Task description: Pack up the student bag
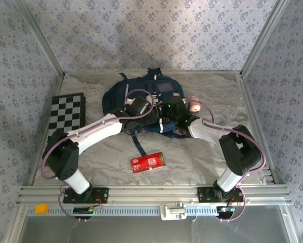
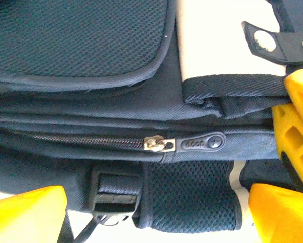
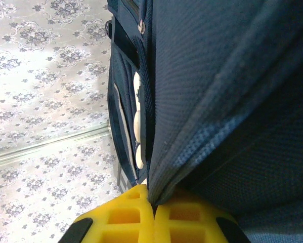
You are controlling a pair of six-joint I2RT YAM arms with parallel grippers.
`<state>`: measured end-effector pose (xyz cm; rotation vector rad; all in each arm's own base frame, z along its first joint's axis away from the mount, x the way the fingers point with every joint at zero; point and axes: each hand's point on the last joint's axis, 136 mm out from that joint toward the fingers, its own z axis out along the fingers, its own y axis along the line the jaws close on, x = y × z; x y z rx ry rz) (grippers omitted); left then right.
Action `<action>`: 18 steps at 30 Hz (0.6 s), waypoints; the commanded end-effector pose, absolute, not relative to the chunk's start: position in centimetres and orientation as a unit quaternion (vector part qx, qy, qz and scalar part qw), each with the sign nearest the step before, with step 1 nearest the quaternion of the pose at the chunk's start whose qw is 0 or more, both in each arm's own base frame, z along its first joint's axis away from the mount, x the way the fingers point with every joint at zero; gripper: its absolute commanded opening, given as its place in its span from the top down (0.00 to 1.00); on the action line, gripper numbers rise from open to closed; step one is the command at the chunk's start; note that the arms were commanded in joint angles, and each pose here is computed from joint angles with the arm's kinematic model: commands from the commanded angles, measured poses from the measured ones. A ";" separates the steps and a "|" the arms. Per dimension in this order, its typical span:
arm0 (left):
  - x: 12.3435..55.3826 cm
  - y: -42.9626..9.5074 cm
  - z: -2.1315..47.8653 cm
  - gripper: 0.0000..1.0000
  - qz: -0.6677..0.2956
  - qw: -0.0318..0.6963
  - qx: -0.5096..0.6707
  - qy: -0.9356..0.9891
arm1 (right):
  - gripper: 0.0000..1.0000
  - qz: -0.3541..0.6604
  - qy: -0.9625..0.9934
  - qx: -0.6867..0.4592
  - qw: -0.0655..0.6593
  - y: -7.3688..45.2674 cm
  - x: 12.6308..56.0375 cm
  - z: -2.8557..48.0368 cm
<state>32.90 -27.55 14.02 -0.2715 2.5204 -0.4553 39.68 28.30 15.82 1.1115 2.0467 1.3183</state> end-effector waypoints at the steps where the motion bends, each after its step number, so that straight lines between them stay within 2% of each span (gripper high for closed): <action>1: 35.0 -28.2 14.3 0.07 -0.171 0.304 -0.093 0.933 | 1.00 0.543 0.708 0.387 0.234 30.2 40.2 19.2; 6: 36.3 -27.4 12.5 0.05 -0.148 0.298 -0.111 0.937 | 1.00 0.546 0.704 0.389 0.236 30.2 40.4 19.2; 10: 36.3 -24.4 11.5 0.06 -0.075 0.303 -0.138 0.940 | 1.00 0.545 0.703 0.389 0.239 30.0 40.5 19.1; 18: 34.4 -21.2 12.8 0.24 -0.089 0.303 -0.146 0.938 | 1.00 0.536 0.711 0.382 0.245 29.8 40.7 19.0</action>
